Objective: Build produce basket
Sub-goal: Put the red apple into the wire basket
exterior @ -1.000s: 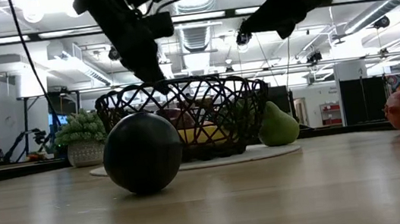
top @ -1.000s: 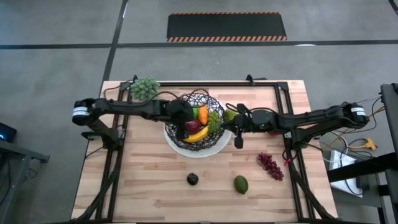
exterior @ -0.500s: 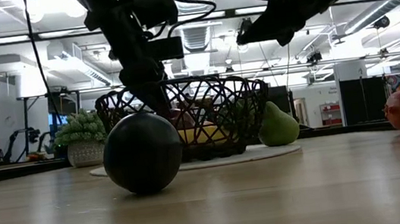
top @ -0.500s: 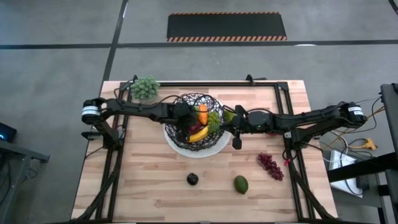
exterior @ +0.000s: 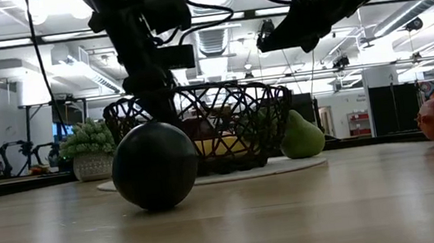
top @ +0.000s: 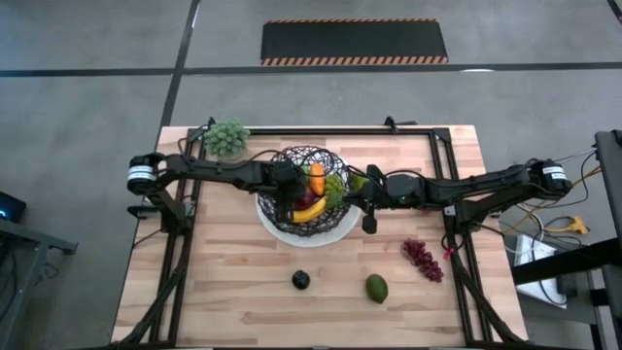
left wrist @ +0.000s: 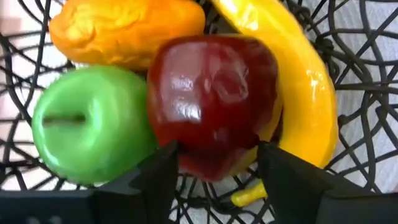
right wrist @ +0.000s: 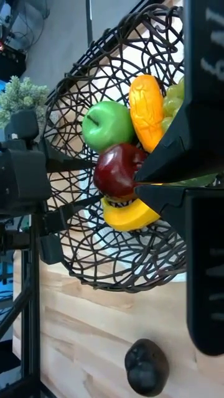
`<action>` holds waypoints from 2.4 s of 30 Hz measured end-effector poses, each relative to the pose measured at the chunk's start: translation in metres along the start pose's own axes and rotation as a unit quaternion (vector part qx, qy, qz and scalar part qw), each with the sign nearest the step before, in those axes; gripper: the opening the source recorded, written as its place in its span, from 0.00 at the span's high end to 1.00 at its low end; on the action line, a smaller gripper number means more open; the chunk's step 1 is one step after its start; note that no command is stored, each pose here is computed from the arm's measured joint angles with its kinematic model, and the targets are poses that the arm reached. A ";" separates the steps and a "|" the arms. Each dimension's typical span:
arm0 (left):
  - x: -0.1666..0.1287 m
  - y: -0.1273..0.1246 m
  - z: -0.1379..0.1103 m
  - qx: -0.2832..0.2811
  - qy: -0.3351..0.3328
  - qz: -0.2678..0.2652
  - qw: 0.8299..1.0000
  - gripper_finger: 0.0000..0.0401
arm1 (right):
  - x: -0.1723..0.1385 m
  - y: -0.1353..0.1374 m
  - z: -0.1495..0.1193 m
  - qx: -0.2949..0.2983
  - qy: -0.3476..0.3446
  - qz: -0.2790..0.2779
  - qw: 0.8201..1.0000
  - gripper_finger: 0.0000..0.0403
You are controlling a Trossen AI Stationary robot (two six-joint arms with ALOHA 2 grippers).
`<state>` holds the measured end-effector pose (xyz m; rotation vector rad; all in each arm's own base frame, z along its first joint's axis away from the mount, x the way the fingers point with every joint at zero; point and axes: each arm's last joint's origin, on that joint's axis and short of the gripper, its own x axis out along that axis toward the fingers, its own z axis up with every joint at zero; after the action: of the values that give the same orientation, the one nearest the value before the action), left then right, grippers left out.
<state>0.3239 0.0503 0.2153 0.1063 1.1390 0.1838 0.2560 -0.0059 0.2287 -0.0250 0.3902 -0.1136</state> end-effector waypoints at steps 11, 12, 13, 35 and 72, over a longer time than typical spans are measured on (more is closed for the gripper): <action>-0.004 0.000 0.001 -0.033 -0.011 -0.008 0.999 0.50 | 0.000 0.000 0.000 0.005 0.000 0.000 1.000 0.98; -0.004 0.000 0.002 -0.033 -0.016 -0.006 0.999 0.46 | 0.000 0.000 0.000 0.005 0.000 0.000 1.000 0.98; -0.004 0.001 0.003 -0.034 -0.021 0.000 0.999 0.43 | 0.000 0.000 0.000 0.005 0.000 0.000 1.000 0.98; 0.018 -0.001 0.013 -0.025 -0.048 0.016 0.998 0.24 | 0.000 0.000 0.000 -0.004 0.001 0.000 1.000 0.98; -0.082 -0.045 0.010 -0.013 -0.283 0.114 0.952 0.39 | -0.001 0.001 0.006 -0.021 -0.060 0.019 0.998 0.98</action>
<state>0.3039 -0.0101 0.2849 0.2500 0.5479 0.3486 0.2579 -0.0046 0.2348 -0.0648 0.2737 -0.0652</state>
